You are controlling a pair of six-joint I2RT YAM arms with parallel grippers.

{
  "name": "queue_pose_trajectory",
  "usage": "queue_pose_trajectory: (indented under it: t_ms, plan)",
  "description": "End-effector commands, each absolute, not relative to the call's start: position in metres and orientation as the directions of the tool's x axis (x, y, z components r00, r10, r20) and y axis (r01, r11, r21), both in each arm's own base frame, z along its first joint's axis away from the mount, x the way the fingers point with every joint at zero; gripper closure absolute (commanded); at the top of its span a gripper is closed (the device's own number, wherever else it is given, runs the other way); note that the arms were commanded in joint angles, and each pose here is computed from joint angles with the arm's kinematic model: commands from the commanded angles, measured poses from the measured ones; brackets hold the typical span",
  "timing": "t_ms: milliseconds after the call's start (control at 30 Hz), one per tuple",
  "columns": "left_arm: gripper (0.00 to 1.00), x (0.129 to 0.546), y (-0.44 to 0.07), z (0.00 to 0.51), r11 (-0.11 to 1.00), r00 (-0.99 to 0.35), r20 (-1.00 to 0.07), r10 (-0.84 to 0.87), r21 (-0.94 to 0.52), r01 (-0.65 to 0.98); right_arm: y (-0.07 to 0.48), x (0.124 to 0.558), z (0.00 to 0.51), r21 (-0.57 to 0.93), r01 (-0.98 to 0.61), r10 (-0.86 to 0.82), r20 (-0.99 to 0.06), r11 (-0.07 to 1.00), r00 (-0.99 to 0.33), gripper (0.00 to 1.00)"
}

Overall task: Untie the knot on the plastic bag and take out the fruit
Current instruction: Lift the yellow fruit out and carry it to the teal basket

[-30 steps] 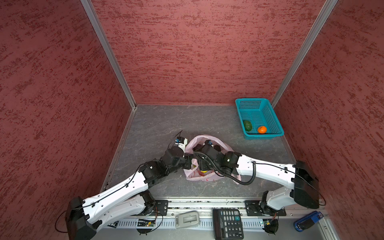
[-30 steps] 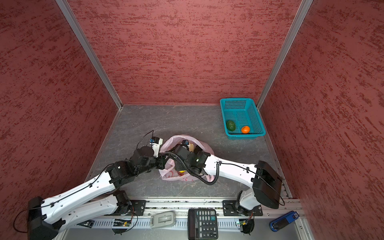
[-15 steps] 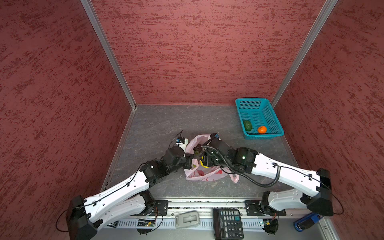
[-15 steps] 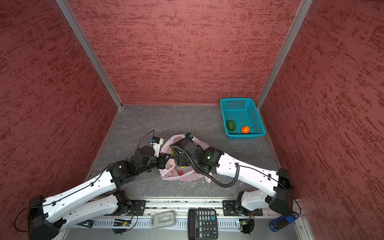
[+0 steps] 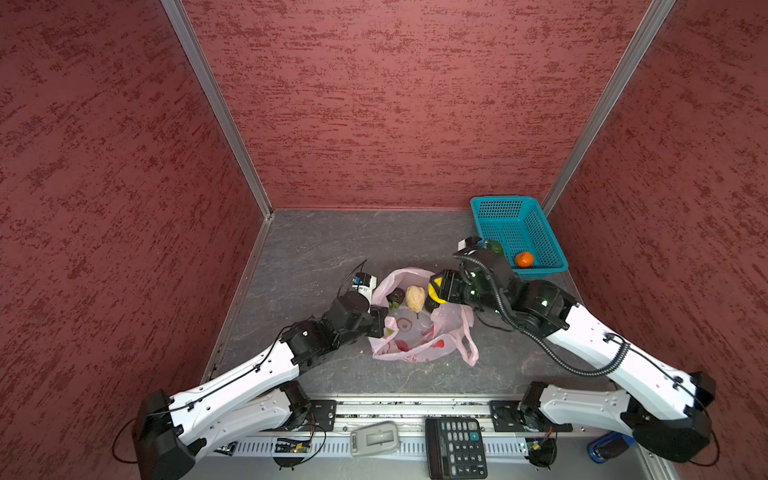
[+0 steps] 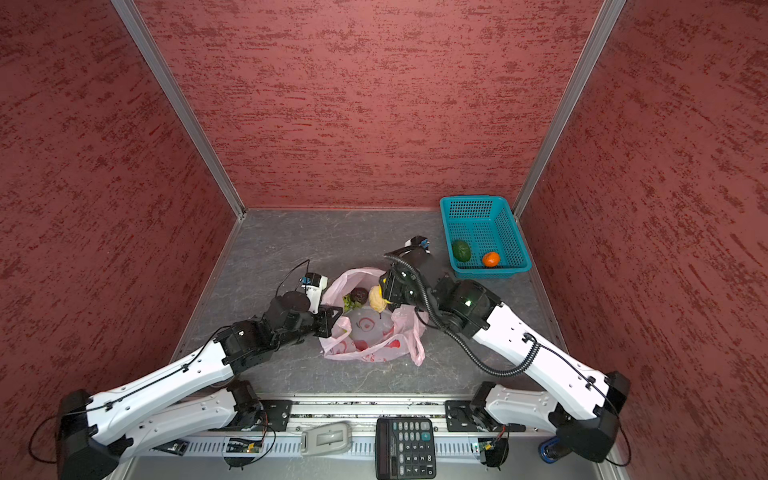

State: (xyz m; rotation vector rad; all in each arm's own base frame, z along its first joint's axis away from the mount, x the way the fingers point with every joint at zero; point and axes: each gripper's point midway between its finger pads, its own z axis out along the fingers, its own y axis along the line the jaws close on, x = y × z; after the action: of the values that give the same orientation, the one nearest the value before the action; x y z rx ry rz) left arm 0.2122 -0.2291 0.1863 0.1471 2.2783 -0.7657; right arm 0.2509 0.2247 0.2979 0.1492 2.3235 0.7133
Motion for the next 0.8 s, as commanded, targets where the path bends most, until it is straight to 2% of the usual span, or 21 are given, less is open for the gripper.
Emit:
queue_pose_trajectory:
  t_ms: [0,367,767]
  plan:
    - [1.00,0.218,-0.233,0.197,0.806,-0.715,-0.687,-0.130,-0.493,0.327,0.187,0.269,0.311,0.519,-0.044,0.346,-0.628,0.854,-0.697,0.42]
    - [1.00,0.219,-0.242,0.198,0.811,-0.708,-0.695,-0.121,-0.480,0.333,0.070,0.348,0.296,0.455,0.155,0.458,-0.692,0.877,-0.559,0.41]
    - [1.00,0.224,-0.249,0.195,0.818,-0.710,-0.695,-0.116,-0.472,0.328,-0.037,0.435,0.239,0.433,0.345,0.553,-0.681,0.833,-0.481,0.42]
